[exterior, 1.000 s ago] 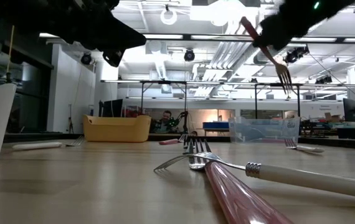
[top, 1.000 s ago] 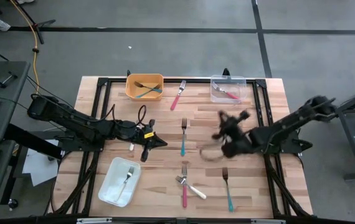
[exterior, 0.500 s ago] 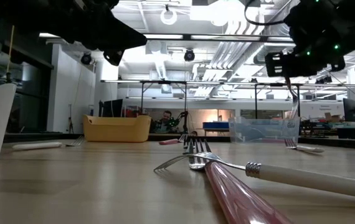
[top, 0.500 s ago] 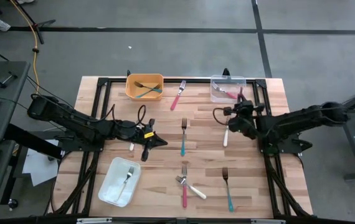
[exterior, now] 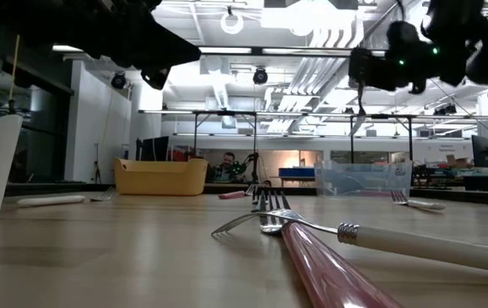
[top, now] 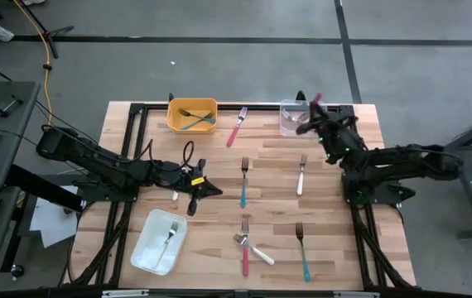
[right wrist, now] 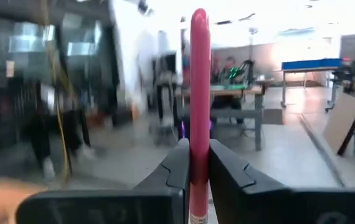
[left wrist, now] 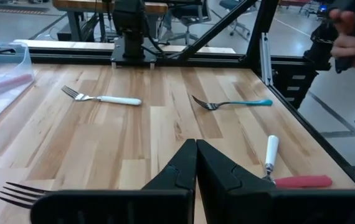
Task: Sort silverware by color (type)
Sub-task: Put the pink fork into the transparent bin
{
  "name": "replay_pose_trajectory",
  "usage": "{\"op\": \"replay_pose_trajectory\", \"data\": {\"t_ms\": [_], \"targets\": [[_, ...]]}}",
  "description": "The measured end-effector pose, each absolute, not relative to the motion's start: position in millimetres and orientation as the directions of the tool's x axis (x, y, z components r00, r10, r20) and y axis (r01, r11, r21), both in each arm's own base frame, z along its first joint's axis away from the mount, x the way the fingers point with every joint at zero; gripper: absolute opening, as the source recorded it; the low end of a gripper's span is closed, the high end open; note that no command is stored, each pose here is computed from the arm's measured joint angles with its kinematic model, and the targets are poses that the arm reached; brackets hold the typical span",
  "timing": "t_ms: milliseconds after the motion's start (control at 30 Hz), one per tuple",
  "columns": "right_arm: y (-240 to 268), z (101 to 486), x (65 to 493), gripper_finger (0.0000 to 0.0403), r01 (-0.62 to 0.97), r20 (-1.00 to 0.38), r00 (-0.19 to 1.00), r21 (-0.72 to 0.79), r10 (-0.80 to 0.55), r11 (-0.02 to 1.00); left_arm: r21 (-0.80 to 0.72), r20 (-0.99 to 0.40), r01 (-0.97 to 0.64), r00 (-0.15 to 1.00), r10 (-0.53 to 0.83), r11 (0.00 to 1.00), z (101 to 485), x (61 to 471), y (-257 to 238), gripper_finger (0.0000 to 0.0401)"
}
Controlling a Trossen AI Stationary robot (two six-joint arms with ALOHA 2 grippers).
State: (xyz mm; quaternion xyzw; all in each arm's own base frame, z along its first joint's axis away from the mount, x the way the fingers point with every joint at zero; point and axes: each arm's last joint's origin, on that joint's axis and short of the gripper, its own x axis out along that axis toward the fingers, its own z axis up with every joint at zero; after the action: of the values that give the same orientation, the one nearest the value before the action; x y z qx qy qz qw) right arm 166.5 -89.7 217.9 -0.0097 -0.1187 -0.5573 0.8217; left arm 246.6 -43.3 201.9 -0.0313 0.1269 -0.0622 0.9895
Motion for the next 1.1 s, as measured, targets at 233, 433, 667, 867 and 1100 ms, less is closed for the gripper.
{"op": "replay_pose_trajectory", "data": {"t_ms": [233,433,667,867,1100], "targets": [[-114,194,158,0.003,0.882,0.272,0.2,0.369,-0.941,0.294,-0.065,-0.247,0.103,0.962,-0.116,0.993,202,247,-42,0.0],[-143,183,191,0.003,0.871,0.199,0.084,0.462,-0.976,0.169,-0.064,-0.247,0.093,0.963,-0.106,0.994,202,247,-42,0.0],[-164,159,206,0.003,0.842,0.13,-0.005,0.536,-0.991,0.066,-0.052,-0.249,0.096,0.963,-0.106,0.994,202,247,-43,0.0],[-167,139,207,0.003,0.808,0.077,-0.071,0.589,-0.995,-0.012,-0.036,-0.253,0.098,0.962,-0.104,0.994,201,247,-42,0.0],[-174,123,218,0.003,0.805,0.052,-0.079,0.593,-0.996,-0.033,-0.03,-0.253,0.1,0.962,-0.104,0.995,201,247,-42,0.0]]}}
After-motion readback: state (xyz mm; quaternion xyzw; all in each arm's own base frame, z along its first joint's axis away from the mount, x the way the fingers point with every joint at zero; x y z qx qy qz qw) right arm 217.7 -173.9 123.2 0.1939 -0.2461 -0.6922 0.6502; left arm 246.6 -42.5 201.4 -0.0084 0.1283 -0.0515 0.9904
